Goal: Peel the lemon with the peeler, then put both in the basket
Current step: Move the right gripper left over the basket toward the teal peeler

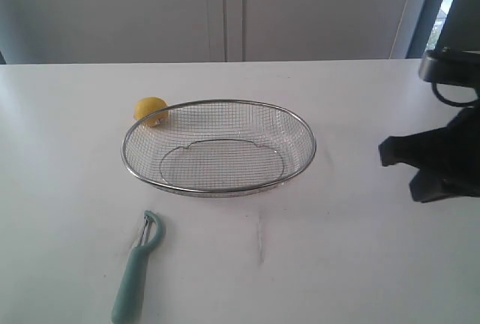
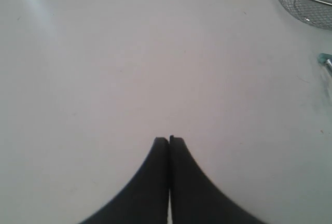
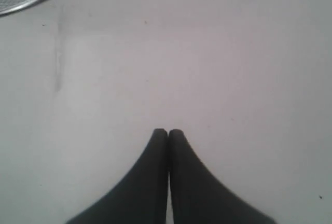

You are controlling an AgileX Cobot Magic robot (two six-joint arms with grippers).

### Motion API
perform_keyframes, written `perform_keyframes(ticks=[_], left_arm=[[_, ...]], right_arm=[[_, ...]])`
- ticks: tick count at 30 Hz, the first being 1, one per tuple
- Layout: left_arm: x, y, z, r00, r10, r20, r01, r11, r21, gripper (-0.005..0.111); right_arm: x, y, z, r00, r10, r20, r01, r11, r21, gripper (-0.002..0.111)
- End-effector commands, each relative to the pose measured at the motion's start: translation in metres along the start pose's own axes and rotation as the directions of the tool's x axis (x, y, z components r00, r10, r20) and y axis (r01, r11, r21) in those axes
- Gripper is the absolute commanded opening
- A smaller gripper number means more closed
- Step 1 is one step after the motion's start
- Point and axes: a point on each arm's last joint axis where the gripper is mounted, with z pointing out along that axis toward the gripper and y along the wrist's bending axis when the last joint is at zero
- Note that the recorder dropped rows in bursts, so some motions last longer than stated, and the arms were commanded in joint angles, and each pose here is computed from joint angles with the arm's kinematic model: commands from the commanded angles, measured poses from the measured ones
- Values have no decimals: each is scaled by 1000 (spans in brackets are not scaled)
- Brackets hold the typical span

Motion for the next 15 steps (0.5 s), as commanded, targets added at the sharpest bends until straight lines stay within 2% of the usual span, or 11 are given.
perform_keyframes(ticks=[1,6,15], left_arm=[[2,0,1,1000,-7,1,7,1000,3,0],[2,0,1,1000,-7,1,7,1000,3,0],[2,0,1,1000,-5,1,5,1000,2,0]], right_arm=[[-16,22,10,999,-35,-8,35,999,-28,0],[-24,51,27,993,-102,-59,100,994,-50,0],[-23,112,47,978,-193,-82,192,981,-16,0]])
